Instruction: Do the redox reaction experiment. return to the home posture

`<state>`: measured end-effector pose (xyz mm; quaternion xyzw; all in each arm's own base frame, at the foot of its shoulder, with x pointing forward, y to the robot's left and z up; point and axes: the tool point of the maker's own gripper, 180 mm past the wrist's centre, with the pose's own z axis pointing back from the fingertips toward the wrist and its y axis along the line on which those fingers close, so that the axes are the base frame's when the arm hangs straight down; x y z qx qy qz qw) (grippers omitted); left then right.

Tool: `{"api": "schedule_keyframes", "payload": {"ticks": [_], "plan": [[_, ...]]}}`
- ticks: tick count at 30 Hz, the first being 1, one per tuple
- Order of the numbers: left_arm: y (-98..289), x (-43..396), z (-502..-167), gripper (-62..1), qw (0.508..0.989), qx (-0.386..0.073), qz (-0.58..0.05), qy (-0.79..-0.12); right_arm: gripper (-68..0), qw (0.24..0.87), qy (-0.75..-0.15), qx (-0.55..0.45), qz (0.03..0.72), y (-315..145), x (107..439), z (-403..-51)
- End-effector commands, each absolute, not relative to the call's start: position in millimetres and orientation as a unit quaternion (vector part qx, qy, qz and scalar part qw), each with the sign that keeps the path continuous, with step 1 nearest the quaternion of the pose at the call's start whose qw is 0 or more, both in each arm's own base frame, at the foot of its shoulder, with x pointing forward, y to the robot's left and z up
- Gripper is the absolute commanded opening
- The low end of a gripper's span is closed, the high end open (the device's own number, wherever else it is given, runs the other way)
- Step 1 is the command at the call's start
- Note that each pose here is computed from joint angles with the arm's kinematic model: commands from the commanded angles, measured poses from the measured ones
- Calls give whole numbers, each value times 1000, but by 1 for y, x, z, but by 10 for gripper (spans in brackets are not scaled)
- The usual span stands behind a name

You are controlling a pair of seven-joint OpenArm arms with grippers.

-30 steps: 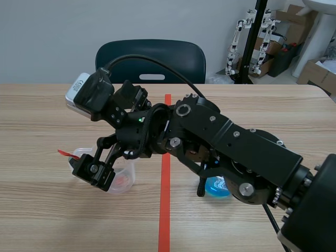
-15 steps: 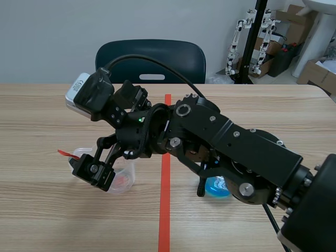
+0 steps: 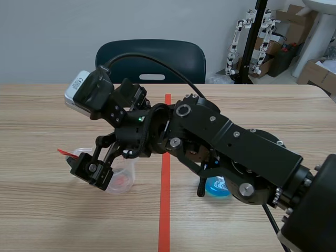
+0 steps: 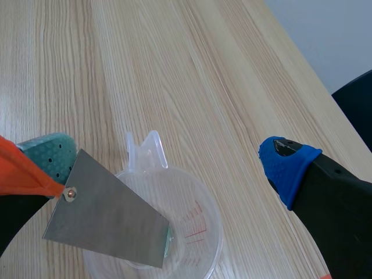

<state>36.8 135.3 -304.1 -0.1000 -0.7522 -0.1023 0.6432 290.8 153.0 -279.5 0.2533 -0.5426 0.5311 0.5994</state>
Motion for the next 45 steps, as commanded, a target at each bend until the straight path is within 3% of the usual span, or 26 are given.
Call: {"api": "schedule_keyframes", "payload": {"ticks": [1,10,23,28,34,45], "plan": [[135,35,-293,14,624,-103,-99,-769,4,580,-566,260,525,156,296,-261],[135,35,-293,14,624,-103,-100,-769,4,552,-593,290,510,165,289,-231],[133,42,-284,14,604,-82,-119,-783,4,476,-644,351,486,161,250,-130],[132,47,-276,14,592,-87,-131,-791,4,478,-658,337,474,136,255,-108],[130,64,-281,14,611,-81,-140,-775,4,510,-694,256,439,83,295,-92],[123,103,-288,14,659,-62,-160,-732,4,573,-691,124,423,-20,331,-116]]}}
